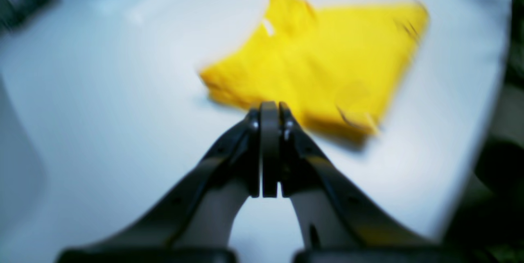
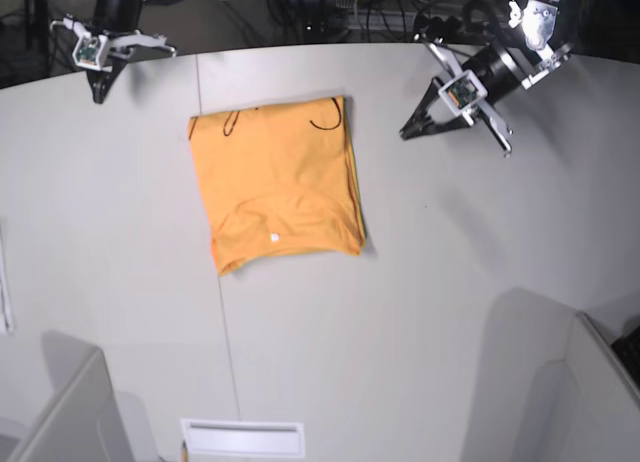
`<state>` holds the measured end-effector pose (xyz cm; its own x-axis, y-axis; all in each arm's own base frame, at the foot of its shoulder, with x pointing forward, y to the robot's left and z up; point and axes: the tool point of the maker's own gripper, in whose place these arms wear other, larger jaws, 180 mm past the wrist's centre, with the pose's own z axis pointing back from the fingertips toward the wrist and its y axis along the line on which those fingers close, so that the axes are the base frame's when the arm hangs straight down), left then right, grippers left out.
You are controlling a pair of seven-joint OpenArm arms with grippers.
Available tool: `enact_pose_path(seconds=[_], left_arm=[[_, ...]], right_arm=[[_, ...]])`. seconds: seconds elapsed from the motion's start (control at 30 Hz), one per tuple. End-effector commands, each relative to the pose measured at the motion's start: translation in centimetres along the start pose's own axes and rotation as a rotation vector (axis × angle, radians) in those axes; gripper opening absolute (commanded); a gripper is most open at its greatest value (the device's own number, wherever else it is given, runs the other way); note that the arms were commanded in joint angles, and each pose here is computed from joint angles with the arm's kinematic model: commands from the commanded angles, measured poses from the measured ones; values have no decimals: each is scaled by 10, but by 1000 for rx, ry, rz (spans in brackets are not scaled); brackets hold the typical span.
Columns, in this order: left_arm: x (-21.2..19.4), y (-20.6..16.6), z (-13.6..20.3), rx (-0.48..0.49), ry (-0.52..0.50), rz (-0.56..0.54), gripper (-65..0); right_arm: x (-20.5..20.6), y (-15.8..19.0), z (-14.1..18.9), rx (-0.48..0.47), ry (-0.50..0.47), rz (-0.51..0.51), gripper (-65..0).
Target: Fold the T-shirt properly
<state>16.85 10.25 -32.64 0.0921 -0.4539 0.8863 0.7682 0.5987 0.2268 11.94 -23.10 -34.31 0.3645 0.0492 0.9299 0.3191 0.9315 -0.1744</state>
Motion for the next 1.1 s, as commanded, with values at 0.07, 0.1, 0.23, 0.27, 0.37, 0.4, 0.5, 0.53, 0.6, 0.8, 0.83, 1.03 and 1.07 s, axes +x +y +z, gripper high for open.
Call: enact_pose_path(seconds=[0.07,0.1,0.23,0.27,0.37,0.4,0.5,0.53,0.6,0.8,0.83,1.03,1.07], left_arm=[[-16,-23,17,-48,32,69,-650],[-22,-32,23,-64,54,91,-650],[-34,-67,44,-116,104,176,-650],[-37,-76,50,-128,109,202,-650],[-45,-112,76,-175,145,295,-650],[-50,-126,88,-191,171,336,-650],[-80,-163,124,-224,302,451,-650],[-91,-174,134,-220,344,501,-650],[-115,-207,151,-229,432,596,-650],[-190,-290,172,-155,663,833,-650],[-203,-297,172,-120,704,844,-650],[-256,-340,165,15,905,916,-650],[-260,-347,161,19,927,934,-650]], right_arm=[[-9,-10,24,-11,42,35,-650],[-19,-12,34,-6,86,47,-650],[-46,-22,57,-3,227,79,-650],[-53,-23,63,-4,270,81,-650],[-85,-28,90,2,454,97,-650],[-98,-24,101,15,536,93,-650],[-140,-17,135,82,796,124,-650],[-154,-11,145,122,872,139,-650],[-181,6,160,216,998,127,-650],[-255,22,169,409,1232,149,-650],[-262,21,165,418,1248,163,-650],[-309,21,158,443,1297,217,-650],[-318,20,159,466,1280,263,-650]])
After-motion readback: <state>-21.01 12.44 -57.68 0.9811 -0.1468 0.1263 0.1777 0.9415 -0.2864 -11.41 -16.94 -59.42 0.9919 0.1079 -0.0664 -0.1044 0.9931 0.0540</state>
